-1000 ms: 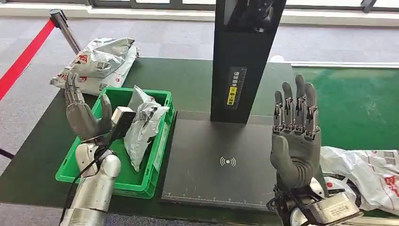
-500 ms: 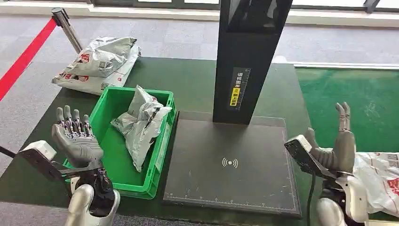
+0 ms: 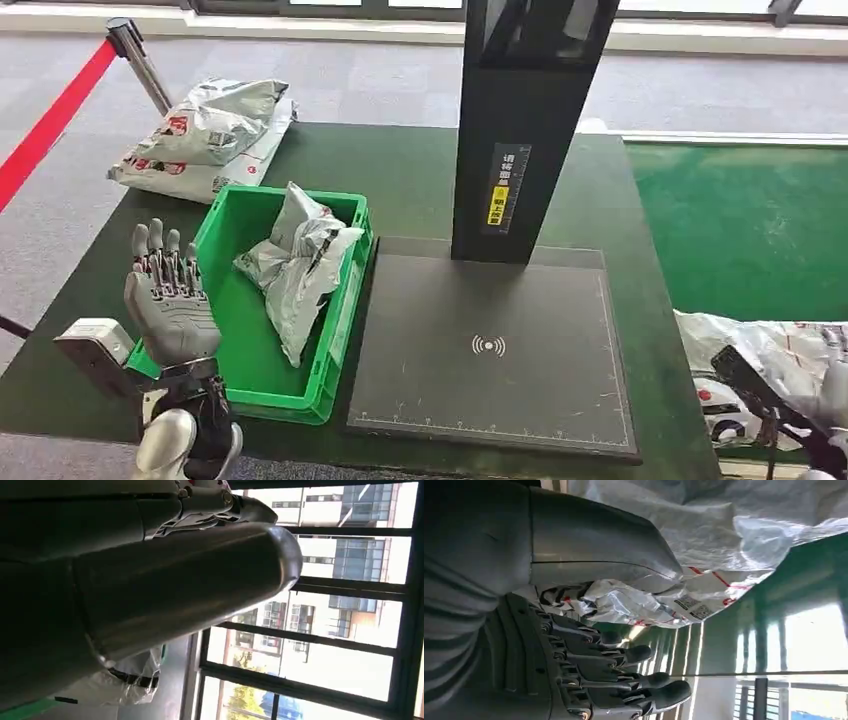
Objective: Moved the parcel from conveyor to table for the left to box.
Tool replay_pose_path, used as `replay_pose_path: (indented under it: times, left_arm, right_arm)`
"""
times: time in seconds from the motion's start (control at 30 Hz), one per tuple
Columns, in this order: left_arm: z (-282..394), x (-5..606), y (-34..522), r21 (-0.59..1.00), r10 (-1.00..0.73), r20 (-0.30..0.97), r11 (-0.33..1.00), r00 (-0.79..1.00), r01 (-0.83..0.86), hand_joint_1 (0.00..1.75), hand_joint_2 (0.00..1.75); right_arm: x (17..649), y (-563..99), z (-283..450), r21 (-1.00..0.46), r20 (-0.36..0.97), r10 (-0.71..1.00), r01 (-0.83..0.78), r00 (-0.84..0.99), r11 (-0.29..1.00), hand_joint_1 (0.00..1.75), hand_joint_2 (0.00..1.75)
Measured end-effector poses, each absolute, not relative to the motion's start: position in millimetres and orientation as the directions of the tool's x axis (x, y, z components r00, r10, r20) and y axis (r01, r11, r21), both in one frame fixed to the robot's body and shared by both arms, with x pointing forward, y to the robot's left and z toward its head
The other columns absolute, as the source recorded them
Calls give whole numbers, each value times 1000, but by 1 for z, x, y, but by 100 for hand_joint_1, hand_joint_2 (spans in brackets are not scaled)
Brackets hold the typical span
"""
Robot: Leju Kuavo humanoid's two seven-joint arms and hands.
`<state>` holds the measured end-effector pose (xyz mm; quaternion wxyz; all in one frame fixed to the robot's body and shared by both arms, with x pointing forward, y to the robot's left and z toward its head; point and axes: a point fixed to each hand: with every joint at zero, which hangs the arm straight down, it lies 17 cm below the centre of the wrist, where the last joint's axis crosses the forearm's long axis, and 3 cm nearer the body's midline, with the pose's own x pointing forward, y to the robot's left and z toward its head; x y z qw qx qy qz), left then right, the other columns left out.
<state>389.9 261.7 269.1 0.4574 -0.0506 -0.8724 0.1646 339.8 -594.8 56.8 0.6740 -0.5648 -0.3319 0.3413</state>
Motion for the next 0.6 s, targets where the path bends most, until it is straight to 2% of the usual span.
replay_pose_path:
  times: [0.2,0.6]
  left_arm:
    - [268,390,261,-328,236,784,943,-574,-61,0,0]
    - [263,392,249,-296,231,801,955,-552,-29,0,0]
  right_arm:
    - [329,-616,42,-982,50,808,-118,587,146,0,175]
    - [339,-627,-6,-954,118,767,-143,630,265,0,175]
